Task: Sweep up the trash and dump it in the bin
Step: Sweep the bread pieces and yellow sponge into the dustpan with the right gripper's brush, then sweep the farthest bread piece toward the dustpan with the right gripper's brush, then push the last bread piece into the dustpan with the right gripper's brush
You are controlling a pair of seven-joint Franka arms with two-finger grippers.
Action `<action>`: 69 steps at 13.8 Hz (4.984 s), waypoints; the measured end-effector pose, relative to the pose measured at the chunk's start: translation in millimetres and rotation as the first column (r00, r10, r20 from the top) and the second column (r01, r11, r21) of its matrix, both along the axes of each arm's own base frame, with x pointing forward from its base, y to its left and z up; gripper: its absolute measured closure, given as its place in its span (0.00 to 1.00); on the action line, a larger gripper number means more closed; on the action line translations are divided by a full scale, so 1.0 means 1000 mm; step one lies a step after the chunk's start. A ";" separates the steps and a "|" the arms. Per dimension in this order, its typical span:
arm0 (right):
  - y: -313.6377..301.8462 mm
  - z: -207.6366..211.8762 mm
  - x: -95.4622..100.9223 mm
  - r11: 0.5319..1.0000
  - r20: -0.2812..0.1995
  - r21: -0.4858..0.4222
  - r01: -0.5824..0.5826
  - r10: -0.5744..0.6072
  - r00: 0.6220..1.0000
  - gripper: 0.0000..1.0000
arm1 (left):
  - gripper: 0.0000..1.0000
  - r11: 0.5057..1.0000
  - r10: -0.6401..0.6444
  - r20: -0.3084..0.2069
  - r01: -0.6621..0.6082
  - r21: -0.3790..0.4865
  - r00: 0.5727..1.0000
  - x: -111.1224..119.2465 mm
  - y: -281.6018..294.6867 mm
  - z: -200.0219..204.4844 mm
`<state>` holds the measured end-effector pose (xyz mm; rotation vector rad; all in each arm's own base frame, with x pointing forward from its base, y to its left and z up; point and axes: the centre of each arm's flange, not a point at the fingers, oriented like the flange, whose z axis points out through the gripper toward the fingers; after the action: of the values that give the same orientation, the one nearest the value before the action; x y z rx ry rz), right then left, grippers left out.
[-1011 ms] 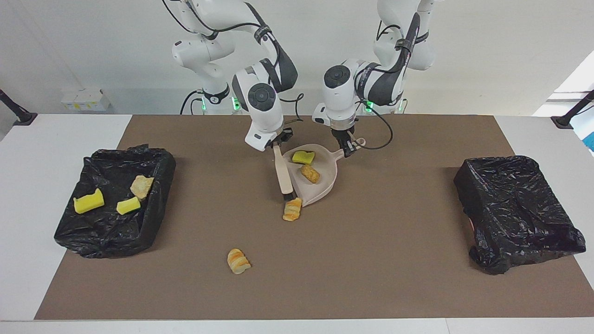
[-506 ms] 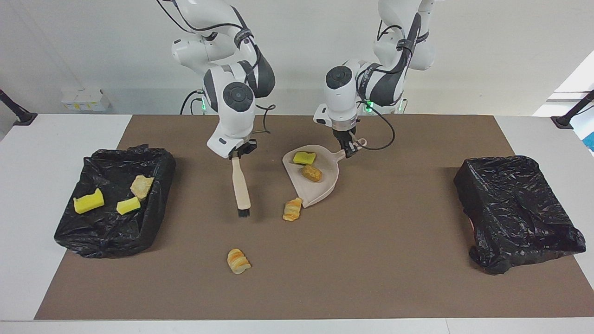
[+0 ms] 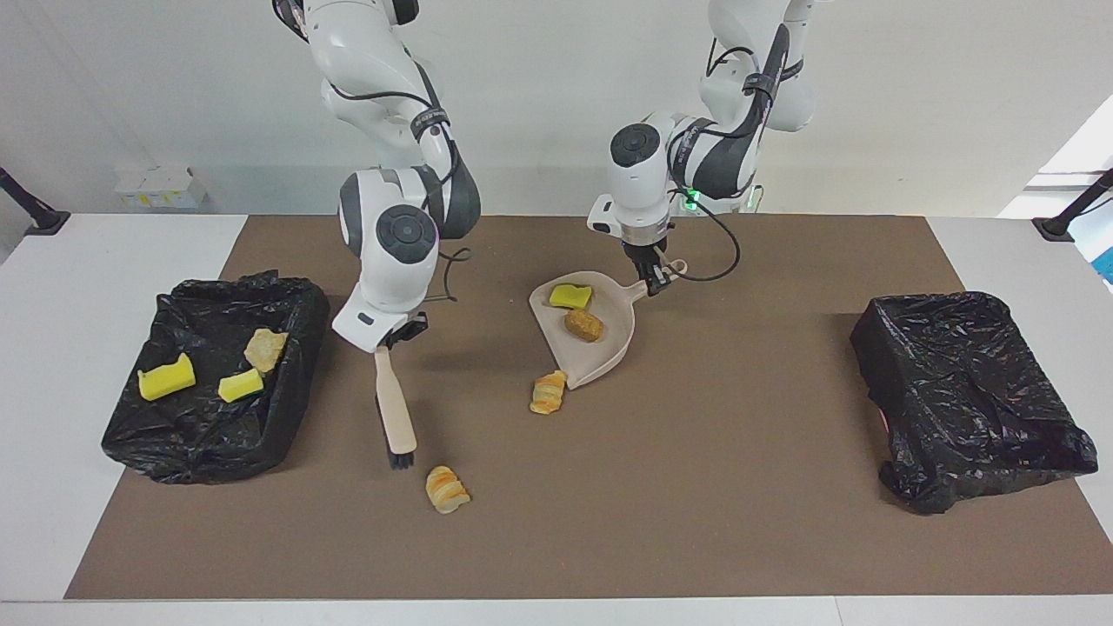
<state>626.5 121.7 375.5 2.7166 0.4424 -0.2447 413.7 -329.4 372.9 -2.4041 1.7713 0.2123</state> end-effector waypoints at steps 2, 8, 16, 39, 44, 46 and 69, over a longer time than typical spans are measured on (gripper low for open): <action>0.005 -0.007 0.025 0.999 0.012 -0.003 -0.036 0.036 0.999 0.74 | 0.67 1.000 0.000 0.000 0.000 0.000 1.000 0.000 0.000 0.000; 0.019 -0.034 0.071 0.988 0.050 -0.081 -0.129 0.134 0.990 0.74 | 0.67 1.000 0.000 0.000 0.000 0.000 1.000 0.000 0.000 0.000; 0.047 -0.053 0.066 0.941 -0.048 -0.059 -0.333 0.331 0.942 0.74 | 0.67 1.000 0.000 0.000 0.000 0.000 1.000 0.000 0.000 0.000; 0.245 -0.046 -0.106 0.874 -0.165 0.253 -0.415 0.462 0.872 0.74 | 0.67 0.996 0.089 -0.014 -0.089 0.011 0.996 0.024 0.040 -0.006; 0.243 -0.036 -0.115 0.912 -0.200 0.239 -0.332 0.381 0.903 0.74 | 0.67 0.993 0.119 -0.009 -0.119 0.004 0.993 0.036 0.057 -0.006; 0.225 -0.015 -0.108 0.930 -0.229 0.216 -0.296 0.343 0.911 0.74 | 0.67 0.996 0.092 -0.004 -0.092 -0.009 0.996 0.040 0.059 -0.006; 0.222 -0.028 -0.211 0.847 -0.268 0.402 0.348 -0.255 0.929 0.74 | 0.67 0.987 -0.160 -0.027 0.159 -0.036 0.987 0.049 0.066 -0.008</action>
<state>415.6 343.3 347.0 3.2273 0.1216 -0.5789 462.3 -263.7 365.3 -2.2775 1.9844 0.2022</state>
